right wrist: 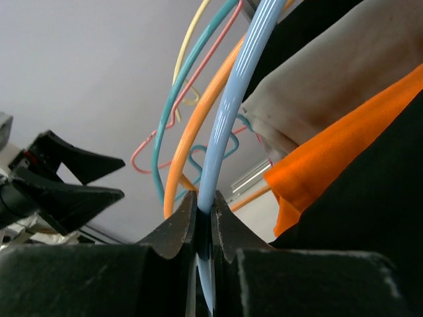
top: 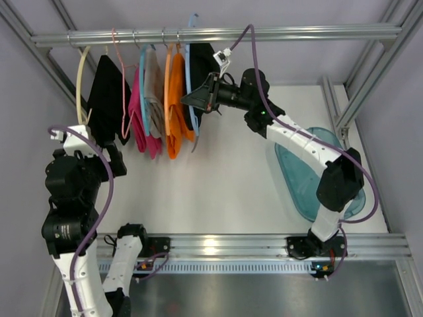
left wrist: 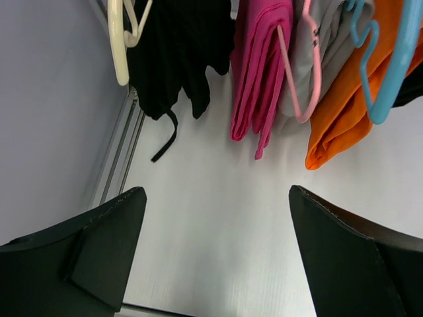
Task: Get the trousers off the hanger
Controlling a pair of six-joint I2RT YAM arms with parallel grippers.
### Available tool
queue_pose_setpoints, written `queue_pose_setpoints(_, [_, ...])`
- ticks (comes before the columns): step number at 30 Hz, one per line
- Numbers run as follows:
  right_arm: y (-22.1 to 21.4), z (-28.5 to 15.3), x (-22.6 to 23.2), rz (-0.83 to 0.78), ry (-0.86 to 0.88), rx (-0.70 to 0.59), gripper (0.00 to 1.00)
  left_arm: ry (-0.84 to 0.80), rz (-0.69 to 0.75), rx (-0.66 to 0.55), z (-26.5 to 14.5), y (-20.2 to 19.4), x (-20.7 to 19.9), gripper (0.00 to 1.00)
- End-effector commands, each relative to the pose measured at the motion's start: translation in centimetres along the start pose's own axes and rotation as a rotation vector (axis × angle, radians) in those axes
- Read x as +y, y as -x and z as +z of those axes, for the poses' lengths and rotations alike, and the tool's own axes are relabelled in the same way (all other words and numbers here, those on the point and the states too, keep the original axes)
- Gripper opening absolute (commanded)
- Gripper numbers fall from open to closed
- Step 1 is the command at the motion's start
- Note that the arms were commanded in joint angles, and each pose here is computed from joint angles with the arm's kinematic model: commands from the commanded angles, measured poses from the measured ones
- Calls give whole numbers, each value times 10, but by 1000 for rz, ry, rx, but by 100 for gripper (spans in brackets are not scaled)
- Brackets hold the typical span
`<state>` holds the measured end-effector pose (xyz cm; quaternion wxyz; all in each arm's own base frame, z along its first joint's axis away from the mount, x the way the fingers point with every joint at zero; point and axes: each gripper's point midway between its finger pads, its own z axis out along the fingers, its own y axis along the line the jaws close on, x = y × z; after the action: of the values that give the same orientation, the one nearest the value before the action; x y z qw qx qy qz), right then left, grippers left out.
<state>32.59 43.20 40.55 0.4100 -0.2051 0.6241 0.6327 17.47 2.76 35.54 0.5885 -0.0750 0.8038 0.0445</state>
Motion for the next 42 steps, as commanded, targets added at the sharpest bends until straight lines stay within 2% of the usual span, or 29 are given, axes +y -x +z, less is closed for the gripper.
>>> queue_pose_setpoints(1, [50,-30,95,-303,233,-140,0,-37,-18,-77,-7,29,-7,95])
queue_pose_setpoints(8, [17,-69,108,-192,224,-94,0,-207,-25,-145,-16,69,-38,94])
queue_pose_setpoints(11, [16,-89,126,-182,223,-110,0,-360,0,-191,-26,88,-64,93])
queue_pose_setpoints(12, [15,-94,128,-179,220,-112,0,-362,-1,-200,-26,92,-64,93])
queue_pose_setpoints(14, [9,-101,127,-159,202,-107,0,-508,11,-218,-34,101,-88,92])
queue_pose_setpoints(17, [4,-117,134,-133,190,-119,0,-716,-34,-209,-38,109,-121,92])
queue_pose_setpoints(19, [3,-127,141,-134,186,-131,0,-821,-116,-164,-34,110,-137,90])
queue_pose_setpoints(20, [-1,-130,139,-129,175,-129,0,-892,-114,-205,-37,122,-145,89])
queue_pose_setpoints(22, [1,-138,141,-128,158,-150,0,-933,-225,-154,-20,126,-153,89])
queue_pose_setpoints(23, [0,-144,143,-122,153,-158,0,-969,-227,-196,-19,138,-157,89])
queue_pose_setpoints(25, [2,-149,142,-104,135,-176,0,-1011,-317,-167,-7,146,-163,88])
queue_pose_setpoints(30, [-2,-164,131,-69,83,-190,0,-1126,-304,-245,3,171,-190,86])
queue_pose_setpoints(33, [2,-169,124,-64,61,-210,0,-1240,-312,-218,-6,159,-227,86])
queue_pose_setpoints(34, [4,-170,121,-59,55,-217,0,-1274,-316,-252,-4,158,-238,85])
queue_pose_setpoints(38, [8,-177,114,-42,28,-230,0,-1425,-434,-139,-9,147,-282,83])
queue_pose_setpoints(42, [10,-182,118,-74,31,-222,0,-1530,-431,-117,-15,147,-319,79])
